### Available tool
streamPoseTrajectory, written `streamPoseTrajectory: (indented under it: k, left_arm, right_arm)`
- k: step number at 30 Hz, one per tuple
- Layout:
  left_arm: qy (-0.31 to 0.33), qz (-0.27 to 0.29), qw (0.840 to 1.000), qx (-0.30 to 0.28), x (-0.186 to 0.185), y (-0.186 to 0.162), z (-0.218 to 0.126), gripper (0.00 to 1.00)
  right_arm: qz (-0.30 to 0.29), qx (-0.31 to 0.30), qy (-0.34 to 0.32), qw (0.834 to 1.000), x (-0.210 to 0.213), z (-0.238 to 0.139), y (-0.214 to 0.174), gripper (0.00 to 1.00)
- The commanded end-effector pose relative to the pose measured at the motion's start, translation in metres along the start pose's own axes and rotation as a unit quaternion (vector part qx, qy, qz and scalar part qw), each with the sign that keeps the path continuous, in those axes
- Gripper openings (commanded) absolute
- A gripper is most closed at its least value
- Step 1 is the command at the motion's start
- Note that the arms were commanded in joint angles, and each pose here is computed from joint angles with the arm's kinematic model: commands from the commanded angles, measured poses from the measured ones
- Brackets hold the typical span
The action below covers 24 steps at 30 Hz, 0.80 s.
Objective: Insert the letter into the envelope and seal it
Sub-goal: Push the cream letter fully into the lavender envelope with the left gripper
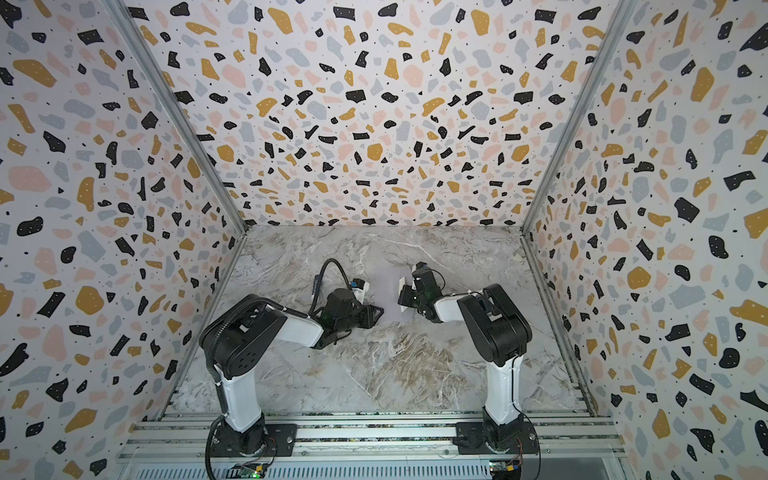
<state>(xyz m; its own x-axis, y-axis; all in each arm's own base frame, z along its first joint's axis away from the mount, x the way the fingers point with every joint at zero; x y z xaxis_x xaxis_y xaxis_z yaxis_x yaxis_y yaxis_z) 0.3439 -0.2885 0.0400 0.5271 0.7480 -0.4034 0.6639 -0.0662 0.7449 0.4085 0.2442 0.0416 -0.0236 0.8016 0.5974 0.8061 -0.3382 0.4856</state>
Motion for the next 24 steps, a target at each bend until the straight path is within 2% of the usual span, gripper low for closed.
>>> streamPoseTrajectory:
  k: [1,6,10,14,18,21,24]
  left_arm:
    - [0.009,-0.005,0.999,0.039,0.004,-0.019,0.002,0.37]
    - [0.007,-0.003,0.999,0.036,0.002,-0.016,-0.002,0.37]
    - [0.009,0.009,1.000,0.016,-0.004,0.003,-0.015,0.41]
    - [0.008,0.017,1.000,-0.017,-0.012,0.033,-0.036,0.45]
    - [0.017,0.030,0.998,-0.049,-0.017,0.058,-0.061,0.54]
    - [0.021,0.034,0.997,-0.066,-0.021,0.072,-0.072,0.62]
    - [0.020,0.036,0.997,-0.066,-0.022,0.076,-0.071,0.65]
  right_arm:
    - [0.003,0.010,-0.007,1.000,0.000,0.003,-0.004,0.00]
    - [-0.001,0.009,-0.011,1.000,0.003,-0.002,0.000,0.03]
    - [-0.018,0.014,-0.034,0.999,0.005,-0.013,0.006,0.22]
    - [-0.056,0.035,-0.072,0.995,0.007,-0.028,0.012,0.49]
    - [-0.087,0.031,-0.119,0.989,0.005,-0.052,0.023,0.62]
    - [-0.094,0.019,-0.111,0.989,0.015,-0.067,0.031,0.70]
    - [-0.093,0.013,-0.106,0.990,0.021,-0.072,0.036,0.75]
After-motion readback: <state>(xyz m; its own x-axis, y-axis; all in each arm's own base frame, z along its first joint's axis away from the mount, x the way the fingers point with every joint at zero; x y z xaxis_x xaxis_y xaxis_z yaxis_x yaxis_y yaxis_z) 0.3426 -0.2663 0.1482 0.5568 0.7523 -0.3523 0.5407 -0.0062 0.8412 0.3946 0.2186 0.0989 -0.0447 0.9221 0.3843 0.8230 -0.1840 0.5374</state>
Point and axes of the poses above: each gripper's point midway between its finger pads, its own z axis out along the fingers, its own x axis along the line the jaws close on, y = z × x, the point moved 2 cm from there along -z, back along the fingers, and after that the axes turned 9 degrees about z, right-handed, at the moved point
